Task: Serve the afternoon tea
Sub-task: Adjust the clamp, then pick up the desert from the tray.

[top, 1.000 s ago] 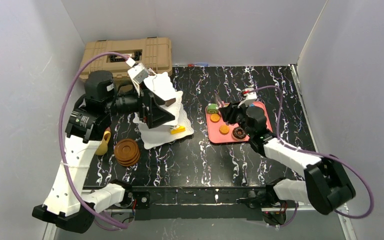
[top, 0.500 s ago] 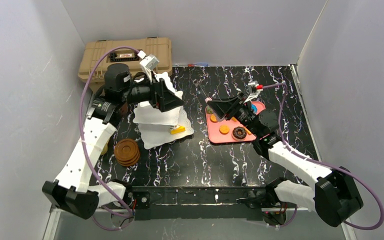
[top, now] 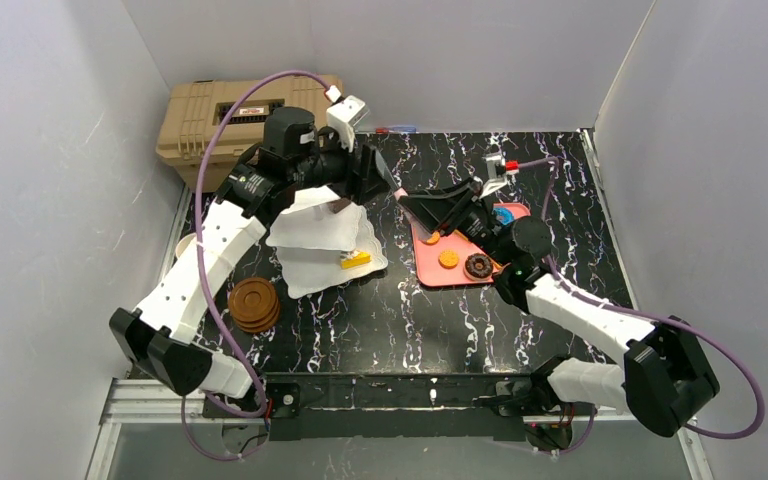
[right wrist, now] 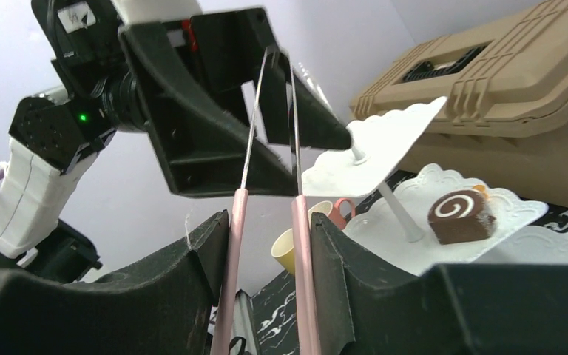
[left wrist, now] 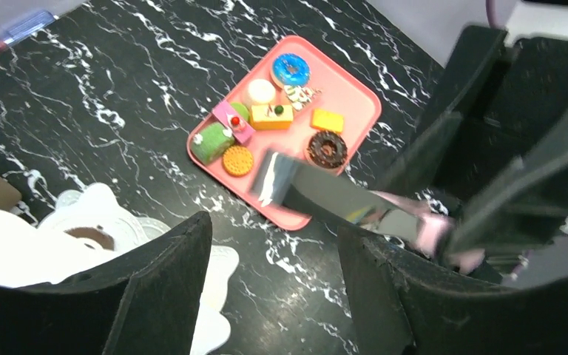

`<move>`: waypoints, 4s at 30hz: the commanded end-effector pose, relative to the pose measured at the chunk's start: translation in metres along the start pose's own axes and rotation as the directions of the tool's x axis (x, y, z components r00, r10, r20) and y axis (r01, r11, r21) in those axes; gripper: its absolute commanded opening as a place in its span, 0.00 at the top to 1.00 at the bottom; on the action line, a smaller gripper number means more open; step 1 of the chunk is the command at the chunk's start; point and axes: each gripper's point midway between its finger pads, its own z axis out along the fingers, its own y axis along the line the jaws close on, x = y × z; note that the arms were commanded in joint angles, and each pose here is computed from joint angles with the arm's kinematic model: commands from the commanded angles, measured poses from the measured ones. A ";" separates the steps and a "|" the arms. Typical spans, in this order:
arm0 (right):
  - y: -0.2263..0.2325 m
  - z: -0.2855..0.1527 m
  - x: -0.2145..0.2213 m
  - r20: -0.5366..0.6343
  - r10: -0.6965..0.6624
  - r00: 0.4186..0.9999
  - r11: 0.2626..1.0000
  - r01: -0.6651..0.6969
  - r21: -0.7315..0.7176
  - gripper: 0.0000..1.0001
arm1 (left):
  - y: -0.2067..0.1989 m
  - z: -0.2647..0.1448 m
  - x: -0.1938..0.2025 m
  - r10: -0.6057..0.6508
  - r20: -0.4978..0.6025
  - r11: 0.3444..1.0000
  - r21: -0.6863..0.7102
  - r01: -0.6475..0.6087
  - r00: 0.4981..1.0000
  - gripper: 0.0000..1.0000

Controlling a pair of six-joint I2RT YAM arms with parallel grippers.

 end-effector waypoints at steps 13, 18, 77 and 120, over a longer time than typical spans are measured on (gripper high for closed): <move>0.039 0.035 0.018 -0.055 -0.065 0.996 0.993 0.058 -0.107 0.48 | -0.006 0.010 -0.018 0.166 -0.006 0.985 -0.038 -0.166 0.986 0.38; 0.032 0.040 0.030 -0.091 -0.054 0.994 0.995 0.046 -0.087 0.48 | -0.018 0.009 -0.019 0.204 0.001 0.979 -0.005 -0.204 0.979 0.37; -0.233 -0.053 -0.023 -0.346 -0.615 0.709 0.371 0.647 0.666 0.47 | -0.011 -0.090 -0.010 0.309 -0.011 0.939 -0.154 -0.307 0.951 0.02; -0.290 -0.087 0.017 -0.497 -0.543 0.677 0.244 0.693 0.678 0.52 | -0.006 -0.104 -0.012 0.284 0.019 0.946 -0.169 -0.277 0.959 0.02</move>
